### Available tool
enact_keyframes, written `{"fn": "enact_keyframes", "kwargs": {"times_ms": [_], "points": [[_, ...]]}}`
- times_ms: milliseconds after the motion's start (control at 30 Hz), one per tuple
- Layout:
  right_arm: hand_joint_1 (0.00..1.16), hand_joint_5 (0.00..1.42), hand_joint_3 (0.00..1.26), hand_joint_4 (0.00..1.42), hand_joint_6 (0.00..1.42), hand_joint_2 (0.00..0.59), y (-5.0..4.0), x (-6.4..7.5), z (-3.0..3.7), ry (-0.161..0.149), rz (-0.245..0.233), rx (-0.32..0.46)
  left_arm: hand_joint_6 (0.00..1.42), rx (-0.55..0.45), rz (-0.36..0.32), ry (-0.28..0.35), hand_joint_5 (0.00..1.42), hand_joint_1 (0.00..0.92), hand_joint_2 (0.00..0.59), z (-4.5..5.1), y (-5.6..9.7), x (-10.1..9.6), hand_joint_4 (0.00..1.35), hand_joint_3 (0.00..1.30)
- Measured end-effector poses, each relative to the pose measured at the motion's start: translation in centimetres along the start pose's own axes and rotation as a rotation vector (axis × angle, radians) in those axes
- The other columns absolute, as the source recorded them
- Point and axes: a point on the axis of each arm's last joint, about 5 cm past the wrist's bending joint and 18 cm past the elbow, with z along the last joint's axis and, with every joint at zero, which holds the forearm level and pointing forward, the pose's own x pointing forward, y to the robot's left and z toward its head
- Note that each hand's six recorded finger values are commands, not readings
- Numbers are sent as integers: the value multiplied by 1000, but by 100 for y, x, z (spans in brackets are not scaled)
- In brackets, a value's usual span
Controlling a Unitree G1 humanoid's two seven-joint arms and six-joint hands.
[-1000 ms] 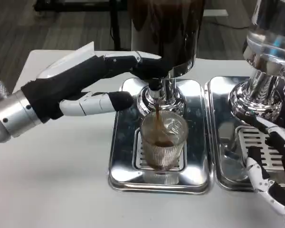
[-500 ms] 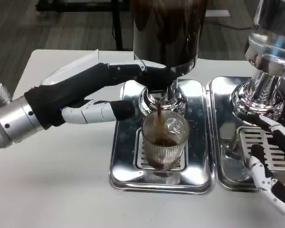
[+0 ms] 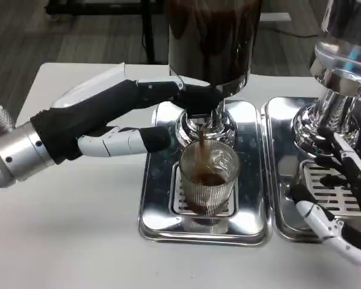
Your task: Grasp the cup under the faucet to collect the drink, then remove the cup.
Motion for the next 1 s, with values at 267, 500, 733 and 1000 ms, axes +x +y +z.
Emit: {"fn": "enact_keyframes", "kwargs": {"times_ms": [267,500,733,1000], "points": [[425,78,0,0,267,213,38,97,14,13,97,66,255,0,0,0,305,0,80,0,0,-1,256,259],[434,64,0,0,252,211,122,192,6,32,156,101,255,1,1,1,305,0,82,1,2,-2,256,259],[446,8,0,0,219,205,217,314,15,39,203,137,255,1,0,1,305,0,82,1,2,-2,256,259],[465,0,0,0,168,196,331,409,7,44,273,172,255,3,0,3,303,0,84,2,4,-5,256,259]]}}
